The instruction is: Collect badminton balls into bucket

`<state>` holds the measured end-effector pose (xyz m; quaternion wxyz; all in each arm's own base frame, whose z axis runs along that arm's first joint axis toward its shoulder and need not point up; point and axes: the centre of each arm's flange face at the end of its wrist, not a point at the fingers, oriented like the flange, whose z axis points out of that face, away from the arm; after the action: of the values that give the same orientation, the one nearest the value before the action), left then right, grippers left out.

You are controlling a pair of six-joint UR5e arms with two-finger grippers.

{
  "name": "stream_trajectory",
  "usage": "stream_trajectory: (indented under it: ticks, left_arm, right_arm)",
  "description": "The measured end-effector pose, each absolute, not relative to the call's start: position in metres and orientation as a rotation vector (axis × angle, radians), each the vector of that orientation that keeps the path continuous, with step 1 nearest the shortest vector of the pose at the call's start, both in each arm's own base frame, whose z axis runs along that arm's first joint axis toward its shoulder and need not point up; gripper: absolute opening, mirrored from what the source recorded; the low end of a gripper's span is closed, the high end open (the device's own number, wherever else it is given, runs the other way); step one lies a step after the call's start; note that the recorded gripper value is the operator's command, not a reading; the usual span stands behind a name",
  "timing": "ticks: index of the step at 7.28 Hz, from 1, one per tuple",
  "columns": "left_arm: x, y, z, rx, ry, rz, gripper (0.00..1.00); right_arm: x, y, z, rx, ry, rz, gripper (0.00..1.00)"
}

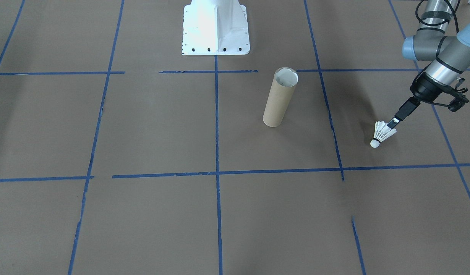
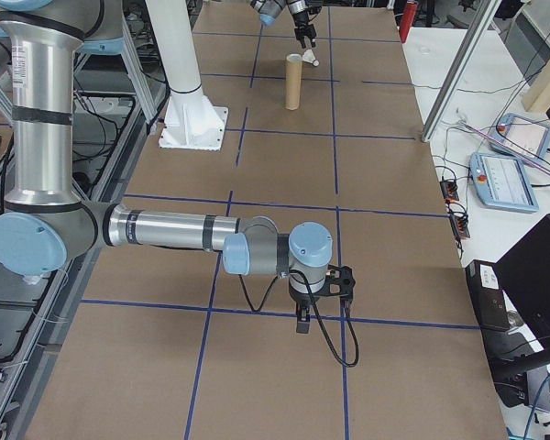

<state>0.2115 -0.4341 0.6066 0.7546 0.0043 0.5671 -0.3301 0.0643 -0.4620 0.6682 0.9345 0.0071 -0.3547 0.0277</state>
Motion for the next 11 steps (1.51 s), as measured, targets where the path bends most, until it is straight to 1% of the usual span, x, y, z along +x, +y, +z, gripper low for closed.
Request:
stream_trajectory:
  ticks: [1,2,3,4,5,6,9,11]
  left_arm:
    - [0.220,-0.442,0.608,0.010,1.241,-0.715,1.00]
    - [0.228,-0.449,0.608,0.008,1.242,-0.711,0.92]
    - [0.235,-0.453,0.607,0.005,1.243,-0.704,0.66]
    - [0.239,-0.455,0.607,0.003,1.244,-0.699,0.35]
    - [0.241,-0.455,0.607,0.001,1.244,-0.696,0.11]
    - [0.241,-0.455,0.608,0.000,1.243,-0.694,0.00]
    - [0.240,-0.451,0.607,0.003,1.257,-0.664,0.00]
    - [0.239,-0.440,0.585,-0.073,1.313,-0.566,0.00]
  right_arm:
    - [0.064,-0.462,0.668,0.014,-0.725,0.057,1.00]
    - [0.064,-0.462,0.668,0.014,-0.725,0.057,1.00]
    - [0.064,-0.462,0.668,0.014,-0.725,0.057,1.00]
    - [0.064,-0.462,0.668,0.014,-0.725,0.057,1.00]
    - [0.064,-0.462,0.668,0.014,-0.725,0.057,1.00]
    - [0.064,-0.462,0.668,0.014,-0.725,0.057,1.00]
    - [0.064,-0.462,0.668,0.014,-0.725,0.057,1.00]
    - [0.064,-0.462,0.668,0.015,-0.725,0.057,1.00]
